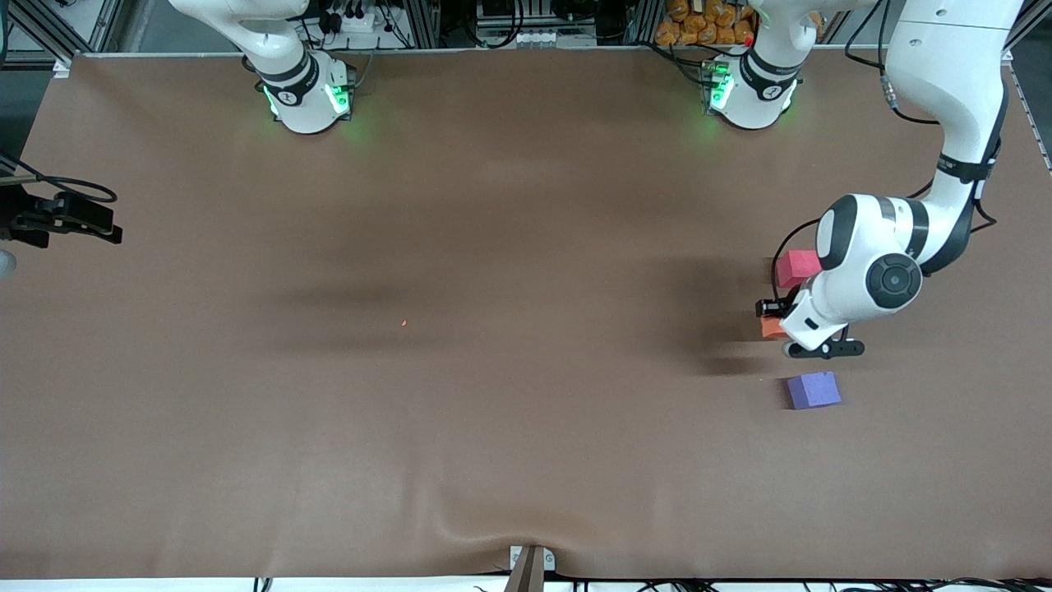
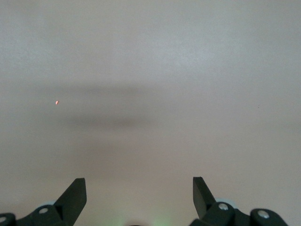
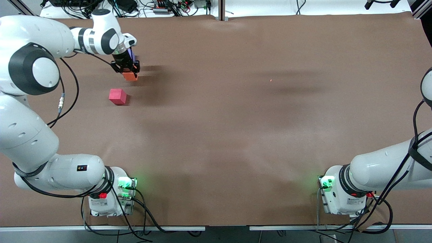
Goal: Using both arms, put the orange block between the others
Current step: 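Carry the orange cube with the left gripper toward the pink cube, then lower the orange cube between the pink and purple cubes, open the left gripper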
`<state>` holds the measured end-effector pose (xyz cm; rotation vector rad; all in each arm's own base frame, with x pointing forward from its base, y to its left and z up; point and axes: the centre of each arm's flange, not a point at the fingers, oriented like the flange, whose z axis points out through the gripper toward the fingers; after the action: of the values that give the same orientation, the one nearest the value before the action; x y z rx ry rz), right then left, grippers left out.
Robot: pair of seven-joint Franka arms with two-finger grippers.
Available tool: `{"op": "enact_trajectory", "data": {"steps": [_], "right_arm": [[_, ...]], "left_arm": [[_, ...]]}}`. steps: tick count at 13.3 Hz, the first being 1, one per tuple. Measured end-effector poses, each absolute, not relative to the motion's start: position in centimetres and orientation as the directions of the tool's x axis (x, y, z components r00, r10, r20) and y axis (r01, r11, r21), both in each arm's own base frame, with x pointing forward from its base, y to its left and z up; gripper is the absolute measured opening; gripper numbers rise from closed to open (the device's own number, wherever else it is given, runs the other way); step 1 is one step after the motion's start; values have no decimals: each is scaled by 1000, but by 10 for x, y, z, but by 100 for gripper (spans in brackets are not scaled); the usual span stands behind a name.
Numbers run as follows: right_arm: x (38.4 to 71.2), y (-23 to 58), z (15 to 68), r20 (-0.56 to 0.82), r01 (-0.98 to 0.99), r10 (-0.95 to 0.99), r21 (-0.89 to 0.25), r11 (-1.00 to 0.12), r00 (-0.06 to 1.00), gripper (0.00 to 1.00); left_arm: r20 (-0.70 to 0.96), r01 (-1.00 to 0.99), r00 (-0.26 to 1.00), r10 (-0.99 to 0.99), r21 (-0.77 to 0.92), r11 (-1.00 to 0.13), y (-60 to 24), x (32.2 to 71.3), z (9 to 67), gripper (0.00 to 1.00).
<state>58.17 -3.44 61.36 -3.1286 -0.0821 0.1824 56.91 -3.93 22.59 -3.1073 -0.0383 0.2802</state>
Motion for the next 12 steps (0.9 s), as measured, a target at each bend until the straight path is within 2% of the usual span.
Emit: {"op": "enact_trajectory", "data": {"steps": [4, 12], "right_arm": [[582, -33, 614, -116, 56, 56, -10, -998, 992, 100], [582, -33, 614, -116, 58, 59, -10, -998, 991, 100]], "left_arm": [[-175, 50, 983, 51, -13, -999, 2, 567, 218, 56], [-180, 54, 982, 53, -1, -999, 8, 564, 191, 56]]}}
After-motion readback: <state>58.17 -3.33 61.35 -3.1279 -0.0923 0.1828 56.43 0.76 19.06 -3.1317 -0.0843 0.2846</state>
